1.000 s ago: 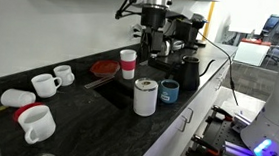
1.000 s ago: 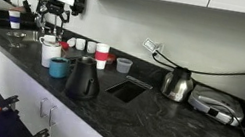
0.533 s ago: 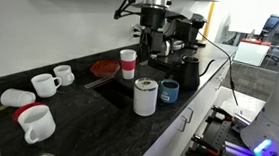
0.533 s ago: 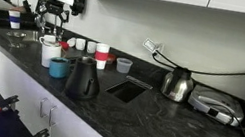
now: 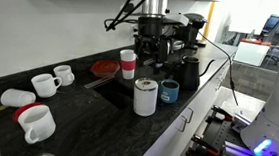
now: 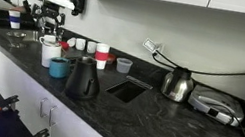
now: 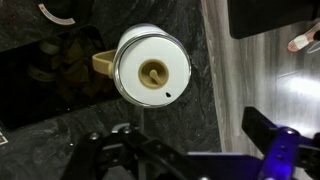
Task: Take the lid off the white jar and place it on the counter
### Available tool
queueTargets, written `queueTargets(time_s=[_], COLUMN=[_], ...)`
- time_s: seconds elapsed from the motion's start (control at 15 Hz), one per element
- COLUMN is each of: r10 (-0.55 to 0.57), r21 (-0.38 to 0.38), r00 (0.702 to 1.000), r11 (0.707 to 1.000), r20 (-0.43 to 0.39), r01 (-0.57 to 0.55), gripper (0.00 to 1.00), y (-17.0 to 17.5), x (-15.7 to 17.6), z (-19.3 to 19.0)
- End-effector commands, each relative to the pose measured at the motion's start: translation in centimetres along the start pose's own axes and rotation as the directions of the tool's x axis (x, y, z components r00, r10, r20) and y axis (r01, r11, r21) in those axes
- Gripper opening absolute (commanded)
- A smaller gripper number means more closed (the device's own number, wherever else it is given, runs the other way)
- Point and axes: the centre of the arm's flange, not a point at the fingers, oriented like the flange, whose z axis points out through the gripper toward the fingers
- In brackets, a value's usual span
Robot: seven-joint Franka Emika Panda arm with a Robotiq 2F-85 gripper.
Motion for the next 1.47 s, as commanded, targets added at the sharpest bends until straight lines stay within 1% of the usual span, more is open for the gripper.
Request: queueTargets(time_s=[0.0, 0.07, 0.13, 0.27, 0.53, 0.93, 1.07, 1.33, 1.4], r10=[-0.129, -0.152, -0.096, -0.122, -0.127, -0.101, -0.117, -0.15, -0.155], r21=[0.017, 0.021, 0.017, 0.022, 0.02, 0.002, 0.015, 0.072, 0.083], r00=[0.991, 0.988, 0.995, 0.992, 0.992, 0.991, 0.989, 0.987, 0.986], r11=[0.992, 0.988, 0.995, 0.992, 0.992, 0.995, 0.993, 0.987, 0.985], r20=[0.031, 0.036, 0.022, 0.028, 0.028, 0.083, 0.095, 0.057, 0.059], r01=[0.128, 0.151, 0.095, 0.121, 0.126, 0.101, 0.116, 0.146, 0.15], gripper=[1.0, 1.0, 1.0, 1.0, 1.0, 1.0, 1.0, 1.0, 1.0], y=[1.8, 2.1, 0.9, 1.5, 1.6, 2.0, 2.2, 2.1, 2.1], x=[0.2, 0.3, -0.2, 0.0, 0.1, -0.6, -0.8, -0.4, -0.3], z=[0.7, 1.0, 1.1, 1.4, 1.4, 2.8, 3.2, 4.1, 4.5])
